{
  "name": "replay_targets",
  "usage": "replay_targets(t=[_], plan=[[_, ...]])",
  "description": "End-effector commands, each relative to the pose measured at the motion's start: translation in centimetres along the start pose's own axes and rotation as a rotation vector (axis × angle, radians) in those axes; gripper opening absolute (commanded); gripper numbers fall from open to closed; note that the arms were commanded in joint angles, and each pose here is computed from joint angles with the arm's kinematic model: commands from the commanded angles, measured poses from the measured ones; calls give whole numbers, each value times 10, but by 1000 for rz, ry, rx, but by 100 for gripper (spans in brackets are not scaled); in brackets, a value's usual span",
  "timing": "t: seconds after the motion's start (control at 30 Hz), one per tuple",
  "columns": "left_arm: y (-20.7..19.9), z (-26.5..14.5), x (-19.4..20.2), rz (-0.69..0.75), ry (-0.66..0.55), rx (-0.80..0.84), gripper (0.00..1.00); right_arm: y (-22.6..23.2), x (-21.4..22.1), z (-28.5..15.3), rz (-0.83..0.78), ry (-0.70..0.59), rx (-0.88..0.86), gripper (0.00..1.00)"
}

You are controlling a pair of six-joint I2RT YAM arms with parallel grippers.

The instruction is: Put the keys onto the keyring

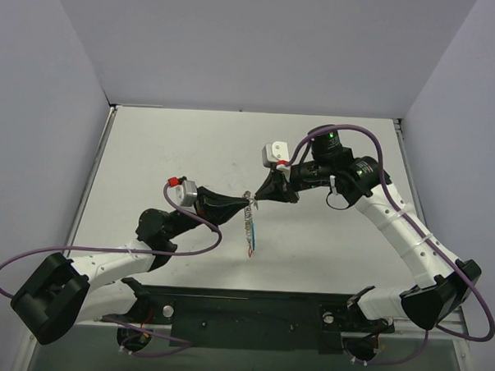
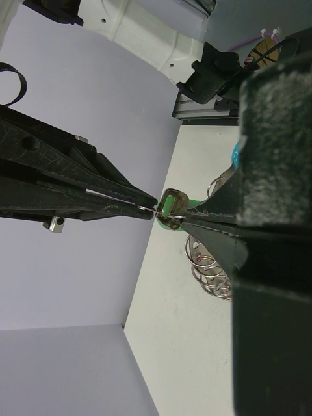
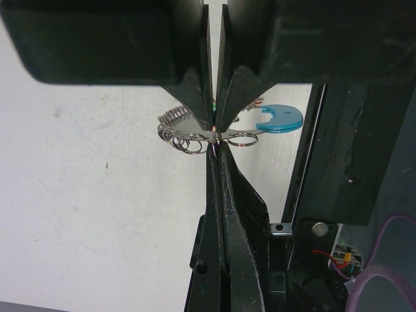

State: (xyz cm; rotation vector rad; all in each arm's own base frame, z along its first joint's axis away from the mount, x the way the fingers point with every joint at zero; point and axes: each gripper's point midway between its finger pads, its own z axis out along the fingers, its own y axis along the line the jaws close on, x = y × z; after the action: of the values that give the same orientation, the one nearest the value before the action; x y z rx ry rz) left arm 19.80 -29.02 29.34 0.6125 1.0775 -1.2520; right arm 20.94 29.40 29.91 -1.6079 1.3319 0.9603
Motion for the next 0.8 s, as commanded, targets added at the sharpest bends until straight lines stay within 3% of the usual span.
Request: replay_targets(t=[0.0, 0.77], plan=[[-32, 7, -76, 156, -268, 133, 0, 1, -10, 0, -11, -27, -13, 0], [-31, 7, -77, 157, -270, 130, 0, 3, -2, 5, 17, -3, -19, 0]])
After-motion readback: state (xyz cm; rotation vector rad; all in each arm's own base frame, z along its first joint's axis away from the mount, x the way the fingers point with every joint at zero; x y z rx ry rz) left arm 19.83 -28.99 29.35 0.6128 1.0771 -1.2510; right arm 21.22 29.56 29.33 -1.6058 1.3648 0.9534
